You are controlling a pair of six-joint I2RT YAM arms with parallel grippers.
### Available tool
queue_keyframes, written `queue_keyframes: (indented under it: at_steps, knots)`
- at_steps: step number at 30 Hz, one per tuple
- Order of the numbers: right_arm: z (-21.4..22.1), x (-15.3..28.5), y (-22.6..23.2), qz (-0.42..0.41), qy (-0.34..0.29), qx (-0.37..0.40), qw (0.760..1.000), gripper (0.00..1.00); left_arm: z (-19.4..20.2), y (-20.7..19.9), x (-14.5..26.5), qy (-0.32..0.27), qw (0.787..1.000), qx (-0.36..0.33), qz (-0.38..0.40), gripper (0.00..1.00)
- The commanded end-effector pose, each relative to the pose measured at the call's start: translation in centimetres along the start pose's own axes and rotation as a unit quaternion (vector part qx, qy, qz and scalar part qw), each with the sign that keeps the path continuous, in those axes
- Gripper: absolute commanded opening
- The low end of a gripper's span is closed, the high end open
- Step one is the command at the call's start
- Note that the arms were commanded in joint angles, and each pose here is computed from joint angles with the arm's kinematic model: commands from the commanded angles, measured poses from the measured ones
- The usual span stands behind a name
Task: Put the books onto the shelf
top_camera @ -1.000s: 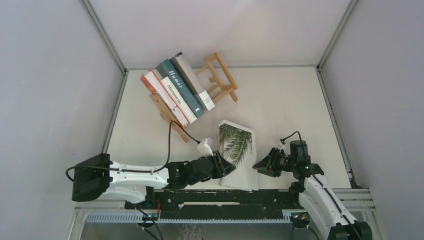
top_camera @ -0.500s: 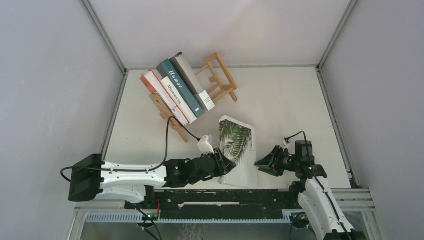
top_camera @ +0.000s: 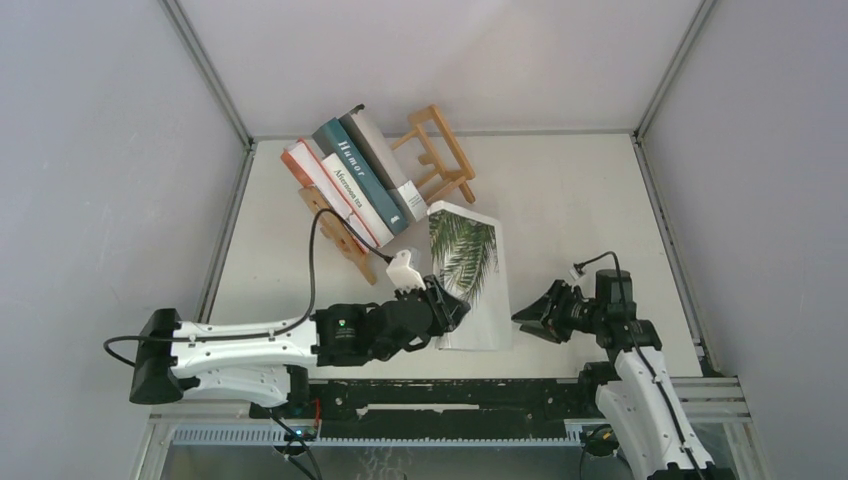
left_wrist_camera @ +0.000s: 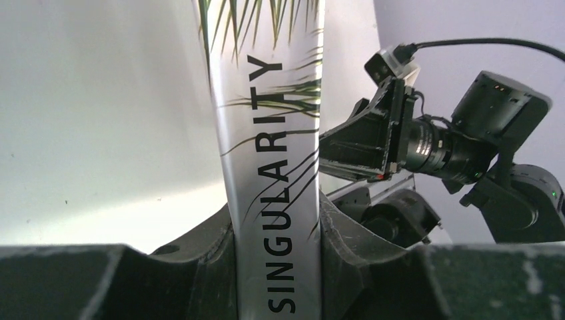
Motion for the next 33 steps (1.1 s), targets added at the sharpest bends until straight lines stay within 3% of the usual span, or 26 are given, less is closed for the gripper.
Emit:
queue_keyframes:
  at_steps: [1, 14, 23, 33]
  knots:
    - [-0.7, 1.0, 2.6, -0.01, -0.018, 0.03, 0.999, 0.5, -5.4, -3.1, 2.6, -0.085, 0.996, -0.001, 0.016, 0.17]
    - [-3.1, 2.7, 10.1, 0.033, -0.027, 0.083, 0.996, 0.52, -15.2, -7.5, 5.9, -0.197, 0.978, -0.064, -0.019, 0.13]
    - [-6.0, 2.4, 14.3, 0.083, -0.056, 0.114, 0.988, 0.53, -20.2, -8.1, 5.4, -0.251, 0.961, -0.087, -0.081, 0.12]
    - [-12.0, 2.1, 20.4, 0.144, -0.153, 0.162, 0.964, 0.54, -24.4, -9.0, 2.7, -0.274, 0.945, -0.108, -0.143, 0.1]
Point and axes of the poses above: each gripper's point midway between its finger pads, its own x axis back along the fingers, its own y axis along the line the jaws close on, z = x × y, the point moved 10 cm from there along x, back along the fingers, and after that the axes turned 12 degrees about -x, right-handed, at the moved point
